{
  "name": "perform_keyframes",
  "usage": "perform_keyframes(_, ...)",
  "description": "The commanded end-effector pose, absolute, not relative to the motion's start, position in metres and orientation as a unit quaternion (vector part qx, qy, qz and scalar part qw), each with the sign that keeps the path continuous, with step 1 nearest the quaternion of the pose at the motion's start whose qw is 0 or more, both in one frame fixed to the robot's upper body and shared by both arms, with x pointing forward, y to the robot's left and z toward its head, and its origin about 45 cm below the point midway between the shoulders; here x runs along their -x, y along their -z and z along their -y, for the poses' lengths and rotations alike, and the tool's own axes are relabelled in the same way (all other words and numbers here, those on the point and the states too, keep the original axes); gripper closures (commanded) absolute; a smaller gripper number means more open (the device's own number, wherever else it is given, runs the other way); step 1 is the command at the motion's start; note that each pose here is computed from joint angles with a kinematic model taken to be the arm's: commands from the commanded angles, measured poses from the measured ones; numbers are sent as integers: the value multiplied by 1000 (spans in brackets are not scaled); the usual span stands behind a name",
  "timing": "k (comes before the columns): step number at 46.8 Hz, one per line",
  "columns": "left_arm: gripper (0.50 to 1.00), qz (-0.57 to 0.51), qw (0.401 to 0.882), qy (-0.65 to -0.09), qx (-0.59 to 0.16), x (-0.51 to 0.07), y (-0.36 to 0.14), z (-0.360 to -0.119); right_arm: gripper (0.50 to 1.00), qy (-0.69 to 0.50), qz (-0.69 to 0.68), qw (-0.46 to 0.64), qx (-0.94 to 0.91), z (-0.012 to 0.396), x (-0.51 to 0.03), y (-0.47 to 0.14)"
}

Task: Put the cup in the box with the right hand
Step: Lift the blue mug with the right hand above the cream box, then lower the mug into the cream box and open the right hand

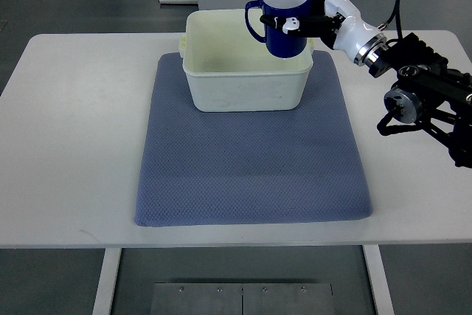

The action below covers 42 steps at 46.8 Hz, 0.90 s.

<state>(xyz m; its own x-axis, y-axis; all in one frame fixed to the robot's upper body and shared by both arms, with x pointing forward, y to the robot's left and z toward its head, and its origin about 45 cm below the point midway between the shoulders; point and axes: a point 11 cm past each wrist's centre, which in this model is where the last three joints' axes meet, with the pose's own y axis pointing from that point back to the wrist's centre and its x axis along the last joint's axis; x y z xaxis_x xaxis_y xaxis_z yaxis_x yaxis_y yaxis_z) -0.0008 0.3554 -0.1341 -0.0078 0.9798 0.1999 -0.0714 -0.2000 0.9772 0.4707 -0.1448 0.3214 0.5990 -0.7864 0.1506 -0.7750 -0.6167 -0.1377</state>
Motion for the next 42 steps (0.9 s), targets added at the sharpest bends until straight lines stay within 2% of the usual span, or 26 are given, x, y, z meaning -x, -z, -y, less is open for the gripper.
perform_keyframes(1, 500, -429, 464, -566, -529, 1, 134, -355, 1000, 93, -435, 24, 895, 132, -474, -319)
perform_keyframes(17, 500, -429, 464, -565, -530, 1, 134, -355, 1000, 77, -452, -3, 889, 93, -484, -302)
perform_keyframes(42, 500, -429, 465, -566, -529, 1, 134, -355, 1000, 52, -525, -49, 848, 102, -504, -275)
